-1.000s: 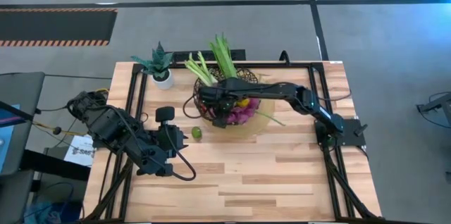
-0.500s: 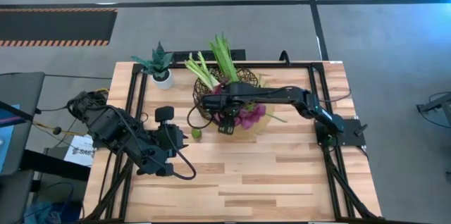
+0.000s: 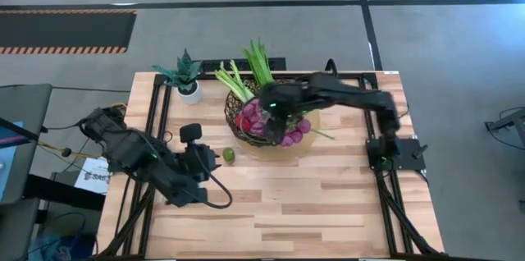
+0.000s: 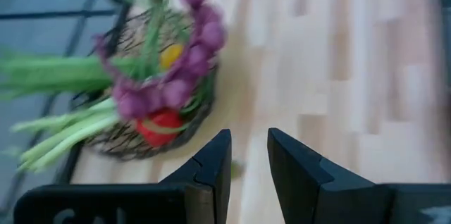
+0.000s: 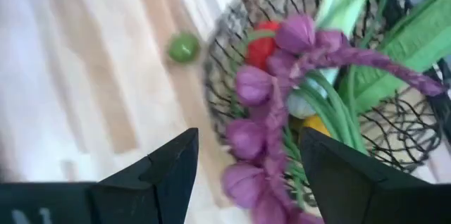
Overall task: Build produce basket
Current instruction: Put the lime into the basket
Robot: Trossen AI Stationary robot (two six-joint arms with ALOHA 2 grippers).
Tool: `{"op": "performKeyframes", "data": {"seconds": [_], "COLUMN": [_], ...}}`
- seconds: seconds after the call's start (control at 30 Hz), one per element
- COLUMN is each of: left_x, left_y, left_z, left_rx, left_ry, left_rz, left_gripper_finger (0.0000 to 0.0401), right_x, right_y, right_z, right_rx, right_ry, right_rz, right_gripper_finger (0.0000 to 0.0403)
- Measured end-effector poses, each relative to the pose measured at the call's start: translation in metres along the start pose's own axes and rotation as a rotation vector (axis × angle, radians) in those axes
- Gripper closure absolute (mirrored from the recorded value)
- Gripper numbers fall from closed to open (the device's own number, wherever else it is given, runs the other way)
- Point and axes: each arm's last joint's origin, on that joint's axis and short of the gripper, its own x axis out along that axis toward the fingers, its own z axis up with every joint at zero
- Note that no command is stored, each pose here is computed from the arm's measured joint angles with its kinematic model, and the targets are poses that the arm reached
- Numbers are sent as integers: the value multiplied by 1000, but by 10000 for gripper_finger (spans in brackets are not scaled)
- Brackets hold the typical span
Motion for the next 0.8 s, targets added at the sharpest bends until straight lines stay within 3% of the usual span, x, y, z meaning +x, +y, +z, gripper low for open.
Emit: {"op": "performKeyframes", "data": {"seconds": [0.2,0.3,0.5,0.67,0.8], "left_x": [60,97,161,200,218], "left_y": [-18,-23,-20,-4,15], "left_z": [-37,-56,-90,-108,-109], "left_rx": [1,-31,-86,-157,-232], "left_ry": [138,200,372,427,442], "left_rz": [216,271,203,186,189], "left_gripper_finger": [319,319,306,258,213], "right_x": [-70,-96,-129,-140,-145], "right_y": [21,35,62,82,92], "right_z": [-23,-36,-61,-79,-90], "right_rx": [0,-32,-97,-165,-201], "right_ry": [-163,-234,-331,-325,-314], "right_rz": [135,199,265,306,334], "right_gripper_finger": [138,138,138,138,138]}}
